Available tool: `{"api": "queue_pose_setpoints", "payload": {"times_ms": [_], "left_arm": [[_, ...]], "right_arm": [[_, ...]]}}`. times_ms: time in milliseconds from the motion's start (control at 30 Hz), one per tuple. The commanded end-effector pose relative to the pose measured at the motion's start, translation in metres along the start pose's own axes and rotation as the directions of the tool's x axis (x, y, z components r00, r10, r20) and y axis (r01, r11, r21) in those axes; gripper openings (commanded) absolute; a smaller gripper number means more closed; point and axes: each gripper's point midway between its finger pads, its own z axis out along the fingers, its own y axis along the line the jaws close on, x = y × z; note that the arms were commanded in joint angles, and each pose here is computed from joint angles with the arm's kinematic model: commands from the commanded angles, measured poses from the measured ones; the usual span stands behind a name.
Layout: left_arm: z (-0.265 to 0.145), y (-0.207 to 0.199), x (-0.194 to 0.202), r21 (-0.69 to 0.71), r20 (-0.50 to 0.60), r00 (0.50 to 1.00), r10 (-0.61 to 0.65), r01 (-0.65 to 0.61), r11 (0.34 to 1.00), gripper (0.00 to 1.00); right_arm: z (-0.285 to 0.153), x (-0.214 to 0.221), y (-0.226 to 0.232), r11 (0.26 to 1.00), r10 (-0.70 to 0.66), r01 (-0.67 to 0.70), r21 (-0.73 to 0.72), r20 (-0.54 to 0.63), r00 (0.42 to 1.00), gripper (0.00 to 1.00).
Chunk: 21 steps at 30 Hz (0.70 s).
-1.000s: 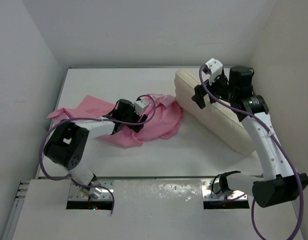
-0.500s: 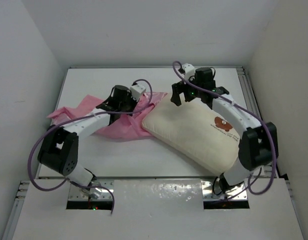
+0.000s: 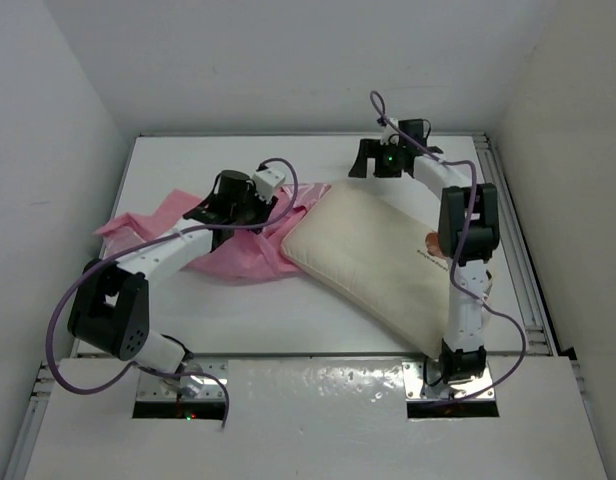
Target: Put the pillow into the pillowcase
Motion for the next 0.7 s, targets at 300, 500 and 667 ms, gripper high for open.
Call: {"api": "queue_pose_setpoints", "payload": {"times_ms": [300,500,667], "left_arm": [[0.017,0.011,0.023,-0.046,-0.022,0.999,-0.04,0.039,0.998,0.65],[0.021,0.015,0.016,-0.055,-0.004,1.0,-0.03,0.03,0.998,0.0],[-0.001,0.027,-0.044,-0.049,0.124,0.992,-0.01,0.016,0.999,0.0]], "right_arm": [[-0.027,0.09,0.056,0.966,-0.074,0.013,-0.257,-0.228,0.971,0.15],[-0.087,0.033,0.083,0.956,-0.17,0.152,-0.252,-0.052,0.984,0.0],[-0.133,-0.018,0.123,0.92,-0.307,0.341,-0.193,0.188,0.933,0.0]]}}
